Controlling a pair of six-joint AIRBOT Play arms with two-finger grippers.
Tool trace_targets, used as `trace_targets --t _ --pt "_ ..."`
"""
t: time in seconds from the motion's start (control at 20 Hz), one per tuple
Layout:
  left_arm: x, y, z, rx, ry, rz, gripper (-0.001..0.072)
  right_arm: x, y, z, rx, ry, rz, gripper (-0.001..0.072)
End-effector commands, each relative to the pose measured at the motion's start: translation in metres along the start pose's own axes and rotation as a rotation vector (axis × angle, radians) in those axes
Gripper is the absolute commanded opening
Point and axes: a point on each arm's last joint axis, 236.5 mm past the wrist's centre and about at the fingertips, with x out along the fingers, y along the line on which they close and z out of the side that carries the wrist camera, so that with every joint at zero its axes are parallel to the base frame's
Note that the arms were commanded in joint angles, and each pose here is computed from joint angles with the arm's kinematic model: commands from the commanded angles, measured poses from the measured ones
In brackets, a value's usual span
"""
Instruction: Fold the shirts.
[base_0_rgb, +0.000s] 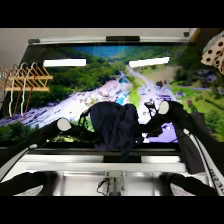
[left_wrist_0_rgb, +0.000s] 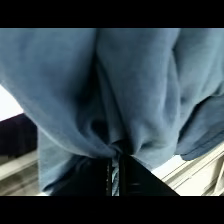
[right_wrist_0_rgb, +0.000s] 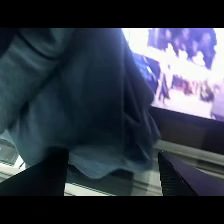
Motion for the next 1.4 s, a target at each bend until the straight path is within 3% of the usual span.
trace_targets --t 0.0,0.05,0.1,0.2,0.3,0.5,0.65,0.75,0.85,1.05,1.2,1.35 --pt "-0.01 -0.013 0.022 0.031 -0.054 -0.027 0.0039 0.019 0.015 0.009 -0.041 0.018 0.088 0.0526" --pt "-0.017 -0.018 0.03 0.067 -0.066 -0.038 0.0038 0.018 0.019 0.012 -0.046 0.003 0.102 0.0244" --pt "-0.026 -0.024 0.038 0.113 -0.077 -0.05 0.0038 0.011 0.027 0.017 -0.057 -0.024 0.127 0.0072" --pt "-0.057 -0.03 0.058 0.227 -0.096 -0.02 0.0036 -0.025 0.039 0.028 -0.193 -0.125 0.12 0.0071" --pt "-0.113 -0.032 0.087 0.365 -0.163 0.084 0.0035 -0.089 0.03 0.043 -0.293 -0.293 -0.024 0.0071" --pt "-0.307 -0.11 0.132 0.633 -0.586 0.25 0.0037 -0.282 0.063 0.034 -0.487 -0.82 -0.178 0.0071" --pt "-0.467 -0.206 0.102 0.749 -1.045 0.208 0.0037 -0.412 0.1 -0.021 -0.477 -1.245 -0.102 0.0071" --pt "-0.52 -0.235 0.07 0.776 -1.189 0.188 0.0037 -0.437 0.119 -0.059 -0.473 -1.333 0.014 0.0071" --pt "-0.532 -0.24 0.059 0.757 -1.222 0.176 0.0037 -0.425 0.126 -0.083 -0.481 -1.277 0.078 0.0071" --pt "-0.503 -0.193 0.098 0.675 -1.093 0.309 0.0038 -0.325 0.074 -0.09 -0.333 -0.842 -0.037 0.0071" --pt "-0.416 -0.123 0.144 0.548 -0.776 0.37 0.0038 -0.222 0.046 -0.075 -0.242 -0.555 -0.035 0.0072" --pt "-0.296 -0.061 0.174 0.413 -0.461 0.303 0.0039 -0.14 0.016 -0.025 -0.087 -0.557 -0.023 0.0072"
